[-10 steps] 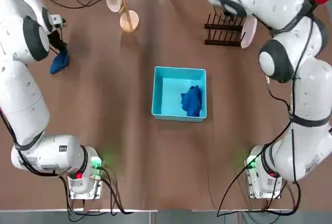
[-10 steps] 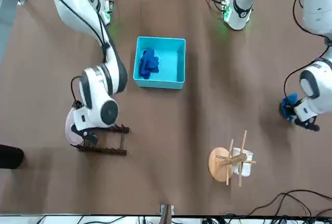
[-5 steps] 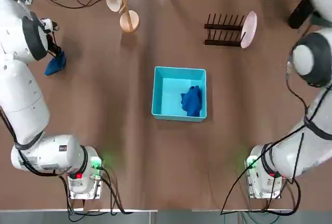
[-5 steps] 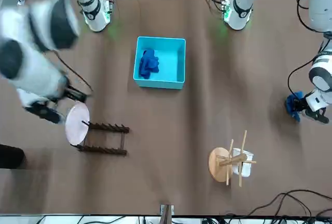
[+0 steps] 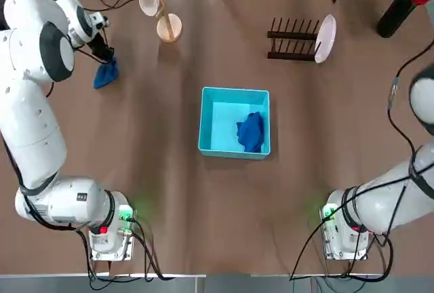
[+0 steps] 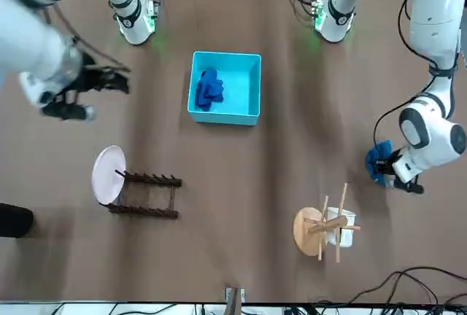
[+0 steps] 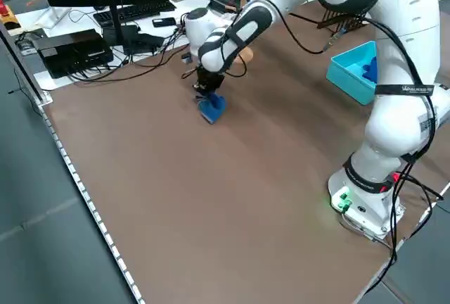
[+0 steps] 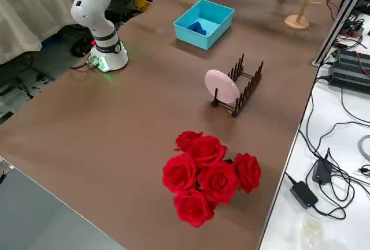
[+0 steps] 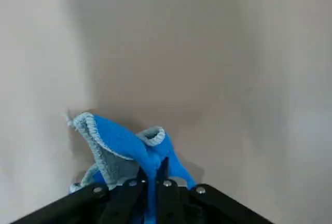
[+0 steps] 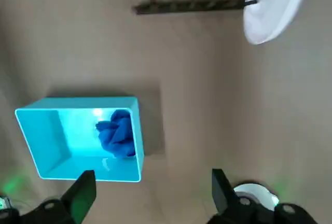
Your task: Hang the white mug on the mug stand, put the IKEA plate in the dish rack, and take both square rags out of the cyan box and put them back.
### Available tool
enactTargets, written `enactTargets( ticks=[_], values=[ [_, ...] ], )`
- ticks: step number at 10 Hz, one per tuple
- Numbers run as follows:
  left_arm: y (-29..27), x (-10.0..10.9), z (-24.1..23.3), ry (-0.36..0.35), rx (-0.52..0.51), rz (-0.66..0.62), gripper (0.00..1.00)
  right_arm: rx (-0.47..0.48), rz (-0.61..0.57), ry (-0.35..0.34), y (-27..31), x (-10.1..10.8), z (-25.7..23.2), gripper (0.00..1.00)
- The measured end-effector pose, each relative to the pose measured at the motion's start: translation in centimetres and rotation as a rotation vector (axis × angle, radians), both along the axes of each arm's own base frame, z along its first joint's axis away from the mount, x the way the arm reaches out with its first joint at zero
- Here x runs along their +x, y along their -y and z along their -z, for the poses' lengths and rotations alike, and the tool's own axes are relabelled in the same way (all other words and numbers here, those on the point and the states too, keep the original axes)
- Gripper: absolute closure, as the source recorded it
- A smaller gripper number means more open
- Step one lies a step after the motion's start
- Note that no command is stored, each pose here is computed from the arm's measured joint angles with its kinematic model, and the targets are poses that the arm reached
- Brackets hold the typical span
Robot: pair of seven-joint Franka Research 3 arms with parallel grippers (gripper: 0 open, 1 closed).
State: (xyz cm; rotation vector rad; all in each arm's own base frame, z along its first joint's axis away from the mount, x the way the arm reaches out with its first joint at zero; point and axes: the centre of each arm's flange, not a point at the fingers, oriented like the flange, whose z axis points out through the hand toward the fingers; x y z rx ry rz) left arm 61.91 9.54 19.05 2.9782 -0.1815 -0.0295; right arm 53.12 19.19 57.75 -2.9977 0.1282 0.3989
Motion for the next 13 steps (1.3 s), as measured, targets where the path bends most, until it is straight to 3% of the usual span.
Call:
enactTargets(
  ticks=[3,5,8,10,13],
  values=[
    [6.8,0.1,-3.6,-0.018,0.049,-0.086,0.93,0.006,0.008,0.011,-5.0,-7.5,6.9,0.01],
    [10.2,-2.3,-8.4,-0.029,0.047,-0.118,0.93,-0.019,0.037,0.021,-9.0,-11.6,13.0,0.01],
    [18.0,-6.8,-17.8,-0.084,0.031,-0.126,0.93,-0.034,0.094,0.090,-15.6,-17.8,20.3,0.01],
    [25.5,-9.8,-22.0,-0.076,0.048,-0.105,0.93,-0.052,0.114,0.114,-18.3,-19.3,24.7,0.01],
    [34.6,-13.4,-24.2,-0.060,0.055,-0.065,0.93,-0.093,0.110,0.119,-19.8,-19.9,30.2,0.04]
  ],
)
